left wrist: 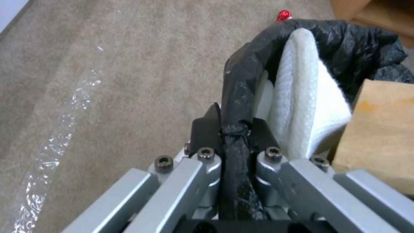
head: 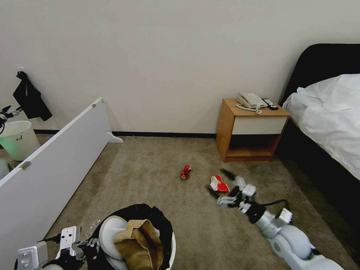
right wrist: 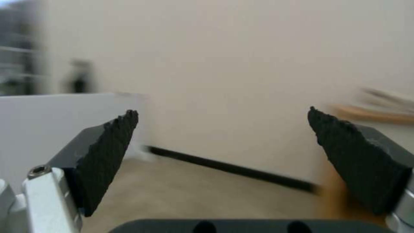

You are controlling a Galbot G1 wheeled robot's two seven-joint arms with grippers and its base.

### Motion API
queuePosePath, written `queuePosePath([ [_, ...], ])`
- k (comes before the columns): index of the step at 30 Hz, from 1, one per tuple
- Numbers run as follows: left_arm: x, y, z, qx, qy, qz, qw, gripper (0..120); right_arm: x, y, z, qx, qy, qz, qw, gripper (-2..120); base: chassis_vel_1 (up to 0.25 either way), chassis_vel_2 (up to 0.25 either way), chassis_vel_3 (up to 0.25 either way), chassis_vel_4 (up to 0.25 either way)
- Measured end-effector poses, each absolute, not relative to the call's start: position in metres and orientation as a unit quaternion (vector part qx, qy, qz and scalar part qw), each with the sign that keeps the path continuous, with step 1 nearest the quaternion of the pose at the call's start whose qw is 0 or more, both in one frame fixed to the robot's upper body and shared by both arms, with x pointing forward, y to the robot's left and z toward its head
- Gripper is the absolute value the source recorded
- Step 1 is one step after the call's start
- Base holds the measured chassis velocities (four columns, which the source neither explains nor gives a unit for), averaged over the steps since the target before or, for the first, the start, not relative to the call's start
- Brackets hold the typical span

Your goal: Pick up the trash bin, then pick up the garbage from the floor and place it into the trash bin.

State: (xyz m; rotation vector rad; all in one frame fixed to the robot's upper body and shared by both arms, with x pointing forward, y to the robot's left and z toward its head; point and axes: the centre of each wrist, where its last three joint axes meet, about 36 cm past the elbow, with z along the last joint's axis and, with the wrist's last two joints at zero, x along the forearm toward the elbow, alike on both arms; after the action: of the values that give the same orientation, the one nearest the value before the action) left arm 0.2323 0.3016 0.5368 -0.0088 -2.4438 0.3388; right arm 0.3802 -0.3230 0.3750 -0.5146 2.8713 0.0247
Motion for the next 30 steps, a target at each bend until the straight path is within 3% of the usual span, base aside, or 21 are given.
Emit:
queuePosePath([
  [14,0.235,0.301,0.538,-0.002,-0.939,0.124,0.320,4,0.266,-0.353,0.338,-0.034,0.998,-0.046,0.027,100,0.000,0.000,0.000,0.000],
  [30,0.234,0.300,0.537,0.001,-0.941,0.118,0.318,4,0.219,-0.335,0.315,-0.046,0.996,-0.074,0.022,100,0.000,0.000,0.000,0.000],
])
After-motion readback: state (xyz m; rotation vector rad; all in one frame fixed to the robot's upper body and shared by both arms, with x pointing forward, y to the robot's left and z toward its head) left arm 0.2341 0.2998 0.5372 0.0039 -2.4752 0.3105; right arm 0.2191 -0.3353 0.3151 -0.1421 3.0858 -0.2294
